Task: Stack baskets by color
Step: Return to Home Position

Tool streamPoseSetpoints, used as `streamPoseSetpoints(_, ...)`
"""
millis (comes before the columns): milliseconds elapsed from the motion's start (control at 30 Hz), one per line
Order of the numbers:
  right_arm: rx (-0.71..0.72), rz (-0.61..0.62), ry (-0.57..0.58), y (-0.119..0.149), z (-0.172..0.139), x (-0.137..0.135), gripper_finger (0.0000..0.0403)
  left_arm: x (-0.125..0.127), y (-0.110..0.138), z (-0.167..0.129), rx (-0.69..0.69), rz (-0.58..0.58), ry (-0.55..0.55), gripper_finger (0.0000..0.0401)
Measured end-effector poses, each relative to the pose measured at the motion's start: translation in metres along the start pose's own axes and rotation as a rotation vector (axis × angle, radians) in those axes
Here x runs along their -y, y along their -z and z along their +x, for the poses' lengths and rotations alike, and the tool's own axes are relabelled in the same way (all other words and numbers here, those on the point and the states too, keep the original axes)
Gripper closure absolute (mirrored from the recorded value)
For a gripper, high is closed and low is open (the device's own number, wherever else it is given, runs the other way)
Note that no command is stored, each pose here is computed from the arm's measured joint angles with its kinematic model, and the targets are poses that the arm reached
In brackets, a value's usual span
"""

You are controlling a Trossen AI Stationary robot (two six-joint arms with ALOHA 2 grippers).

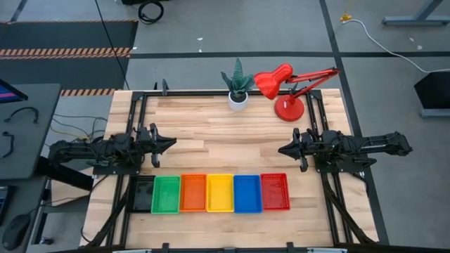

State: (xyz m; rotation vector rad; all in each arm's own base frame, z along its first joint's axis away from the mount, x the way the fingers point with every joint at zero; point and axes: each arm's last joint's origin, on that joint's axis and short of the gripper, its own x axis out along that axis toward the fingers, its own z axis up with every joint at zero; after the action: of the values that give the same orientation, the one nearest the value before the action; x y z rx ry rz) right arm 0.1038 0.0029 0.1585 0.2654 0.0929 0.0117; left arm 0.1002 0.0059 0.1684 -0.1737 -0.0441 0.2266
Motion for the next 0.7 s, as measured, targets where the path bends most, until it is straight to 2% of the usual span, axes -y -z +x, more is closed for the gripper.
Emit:
streamPoseSetpoints(433,0.000,0.000,0.000,0.0000,0.0000,0.0000,0.0375,0.0000,0.0000,0.0000,0.000,0.000,0.000,0.0365)
streamPoseSetpoints(700,0.000,0.000,0.000,0.0000,0.0000,0.0000,0.0376,0.0000,0.0000,0.0000,0.000,0.000,0.000,0.0376)
